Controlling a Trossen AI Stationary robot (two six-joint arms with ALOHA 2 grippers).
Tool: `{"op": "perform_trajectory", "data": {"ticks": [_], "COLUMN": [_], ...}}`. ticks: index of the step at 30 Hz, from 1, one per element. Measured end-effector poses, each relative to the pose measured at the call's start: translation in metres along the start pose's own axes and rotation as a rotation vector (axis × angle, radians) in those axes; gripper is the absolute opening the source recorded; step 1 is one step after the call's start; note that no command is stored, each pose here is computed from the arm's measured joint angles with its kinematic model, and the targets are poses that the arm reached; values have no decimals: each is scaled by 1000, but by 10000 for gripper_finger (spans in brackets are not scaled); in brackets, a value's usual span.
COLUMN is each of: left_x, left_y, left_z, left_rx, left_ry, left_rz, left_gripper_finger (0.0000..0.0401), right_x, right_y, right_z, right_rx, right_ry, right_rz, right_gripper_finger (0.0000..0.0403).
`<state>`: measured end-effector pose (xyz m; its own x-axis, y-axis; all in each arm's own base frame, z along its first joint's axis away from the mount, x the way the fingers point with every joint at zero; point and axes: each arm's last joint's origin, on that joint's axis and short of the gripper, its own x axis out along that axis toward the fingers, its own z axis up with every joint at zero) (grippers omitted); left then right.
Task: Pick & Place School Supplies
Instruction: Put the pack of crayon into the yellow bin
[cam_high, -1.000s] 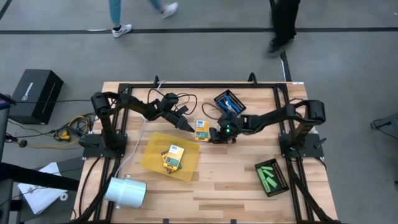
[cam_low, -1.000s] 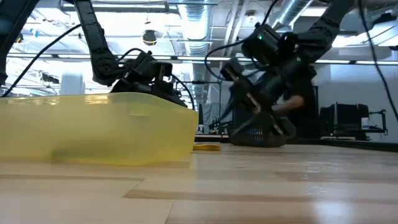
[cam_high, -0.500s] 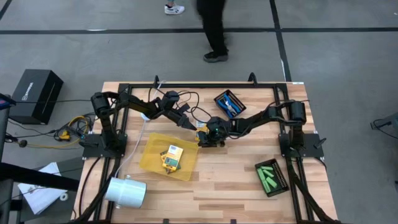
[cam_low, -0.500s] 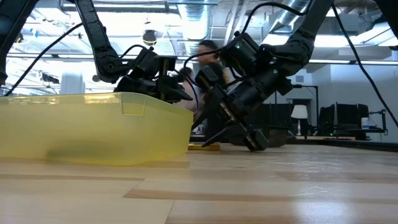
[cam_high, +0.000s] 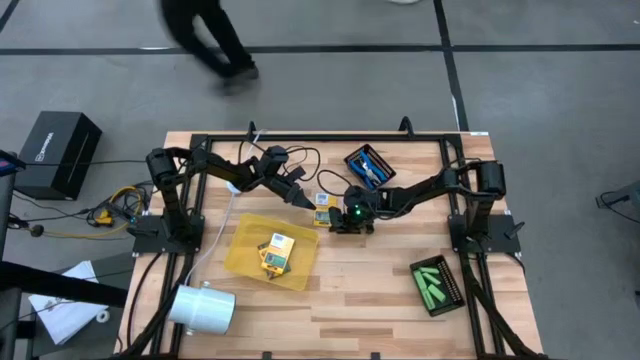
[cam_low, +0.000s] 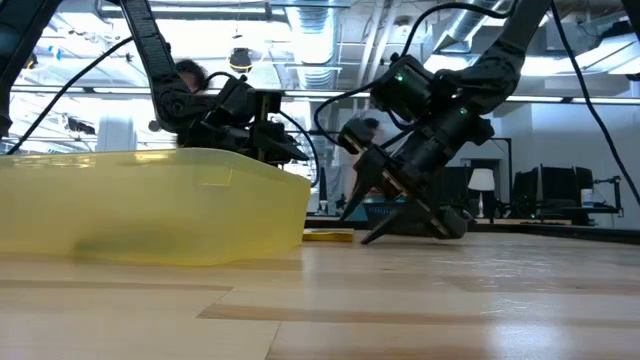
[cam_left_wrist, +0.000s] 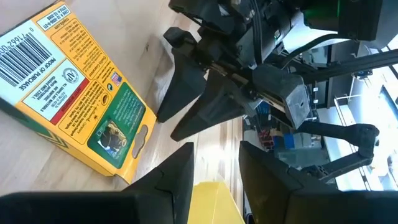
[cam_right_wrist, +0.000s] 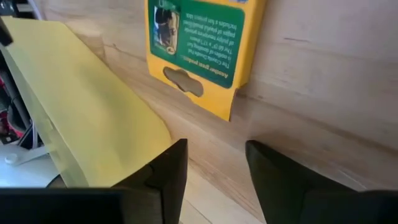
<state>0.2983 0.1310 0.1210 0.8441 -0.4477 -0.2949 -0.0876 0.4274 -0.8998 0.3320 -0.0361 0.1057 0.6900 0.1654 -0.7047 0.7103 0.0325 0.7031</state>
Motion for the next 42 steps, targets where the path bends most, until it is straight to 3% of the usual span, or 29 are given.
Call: {"op": "perform_trajectory", "data": {"ticks": [12, 25, 42], "left_x": [0, 0, 0], "left_y": [0, 0, 0], "left_z": [0, 0, 0], "left_rx": [0, 2, 2], "left_ry": [4, 3, 2], "left_rz": [-3, -4, -4], "left_gripper_finger": [121, 121, 121], "right_x": [-6, 0, -3], "right_y": [0, -3, 1], "right_z": [26, 0, 15], "right_rx": [38, 59, 77], "right_ry": [-136, -67, -134], "right_rz": [44, 15, 76], "right_gripper_finger": [150, 160, 155]}}
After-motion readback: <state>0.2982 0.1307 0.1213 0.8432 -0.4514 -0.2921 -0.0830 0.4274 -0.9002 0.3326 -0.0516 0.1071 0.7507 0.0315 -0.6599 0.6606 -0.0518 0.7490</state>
